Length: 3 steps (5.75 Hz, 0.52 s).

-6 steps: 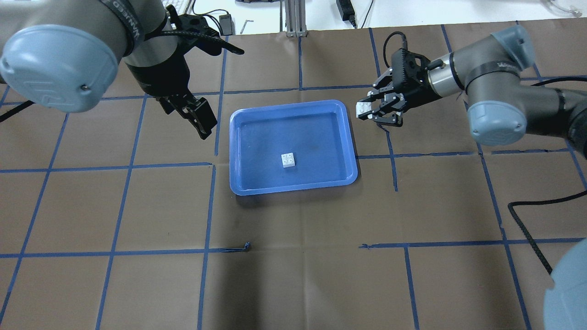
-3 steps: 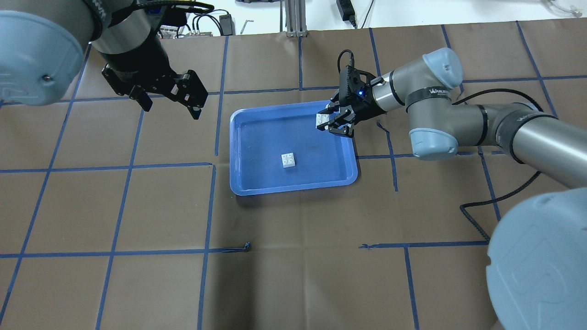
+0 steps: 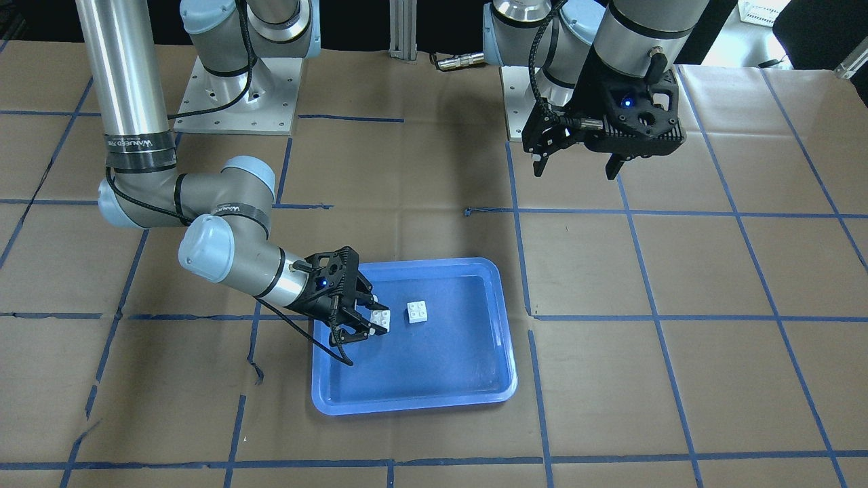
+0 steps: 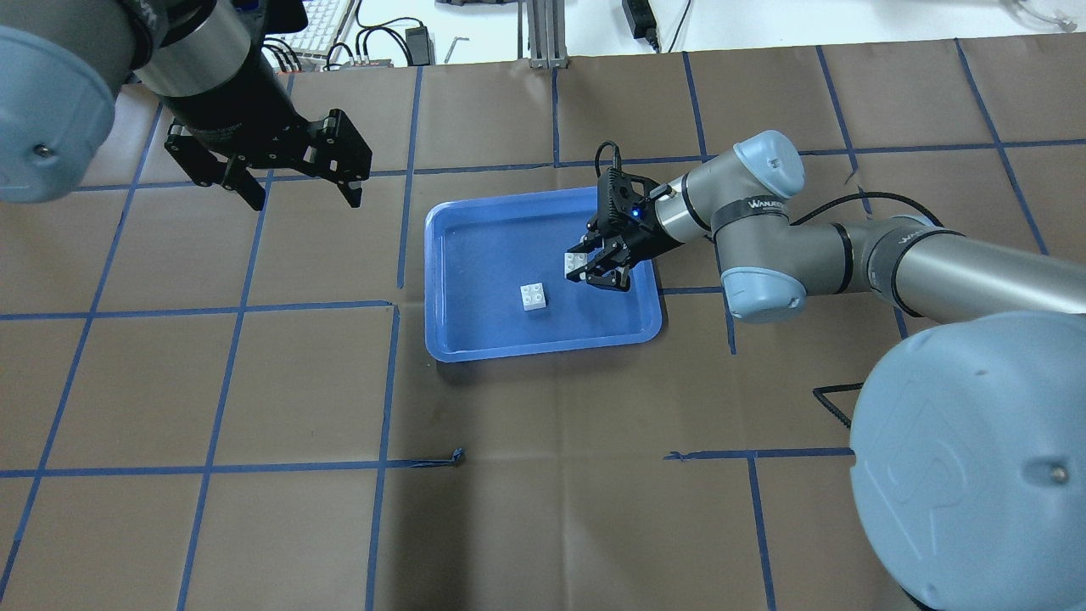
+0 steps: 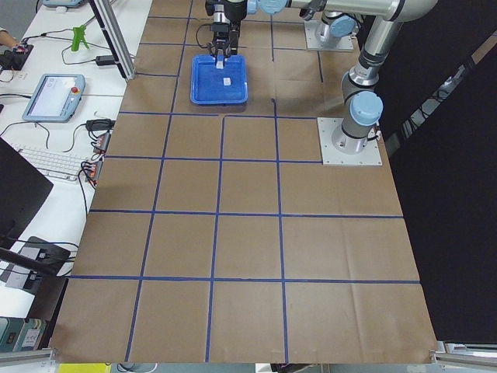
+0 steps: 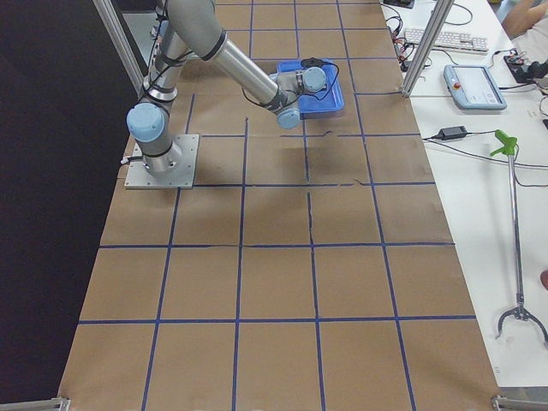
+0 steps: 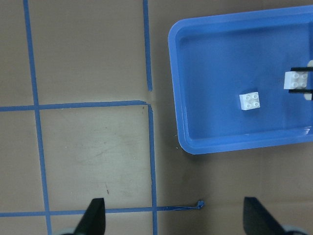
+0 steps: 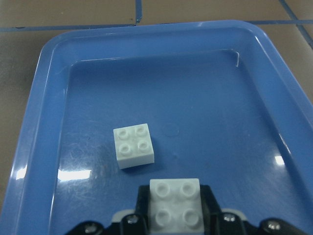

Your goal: Assemble white blocks and place on blue tray

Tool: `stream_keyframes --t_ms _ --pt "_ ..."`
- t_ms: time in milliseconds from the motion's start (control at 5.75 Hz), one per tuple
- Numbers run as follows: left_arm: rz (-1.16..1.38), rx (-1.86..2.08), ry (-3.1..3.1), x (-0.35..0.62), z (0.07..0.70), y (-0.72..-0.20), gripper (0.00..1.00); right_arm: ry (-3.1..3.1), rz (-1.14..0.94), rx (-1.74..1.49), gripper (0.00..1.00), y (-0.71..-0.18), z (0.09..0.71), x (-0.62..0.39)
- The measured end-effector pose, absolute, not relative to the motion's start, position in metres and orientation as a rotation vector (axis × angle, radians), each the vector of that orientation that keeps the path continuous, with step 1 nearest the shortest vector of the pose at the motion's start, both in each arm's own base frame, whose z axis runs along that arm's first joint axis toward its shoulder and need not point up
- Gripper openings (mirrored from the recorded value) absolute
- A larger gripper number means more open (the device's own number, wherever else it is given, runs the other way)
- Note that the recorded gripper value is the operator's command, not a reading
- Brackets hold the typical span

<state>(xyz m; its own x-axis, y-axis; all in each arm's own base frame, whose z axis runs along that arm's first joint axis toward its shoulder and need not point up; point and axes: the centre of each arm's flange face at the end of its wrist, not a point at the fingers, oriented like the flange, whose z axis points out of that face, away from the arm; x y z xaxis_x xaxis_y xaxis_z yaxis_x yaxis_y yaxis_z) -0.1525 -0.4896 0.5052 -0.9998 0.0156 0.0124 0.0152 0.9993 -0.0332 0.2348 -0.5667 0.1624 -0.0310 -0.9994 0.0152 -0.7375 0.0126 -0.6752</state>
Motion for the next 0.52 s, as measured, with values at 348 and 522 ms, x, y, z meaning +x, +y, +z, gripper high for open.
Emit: stream_keyframes --t_ms 348,522 --pt "0.064 -0.014 -3.133 -0.151 0.506 -0.489 1.0 1.815 -0.688 -1.813 0.22 -0.562 0.146 0.248" --pt "0.069 -0.014 -3.134 -0.151 0.507 -0.489 1.0 1.804 -0.676 -1.825 0.22 -0.558 0.142 0.258"
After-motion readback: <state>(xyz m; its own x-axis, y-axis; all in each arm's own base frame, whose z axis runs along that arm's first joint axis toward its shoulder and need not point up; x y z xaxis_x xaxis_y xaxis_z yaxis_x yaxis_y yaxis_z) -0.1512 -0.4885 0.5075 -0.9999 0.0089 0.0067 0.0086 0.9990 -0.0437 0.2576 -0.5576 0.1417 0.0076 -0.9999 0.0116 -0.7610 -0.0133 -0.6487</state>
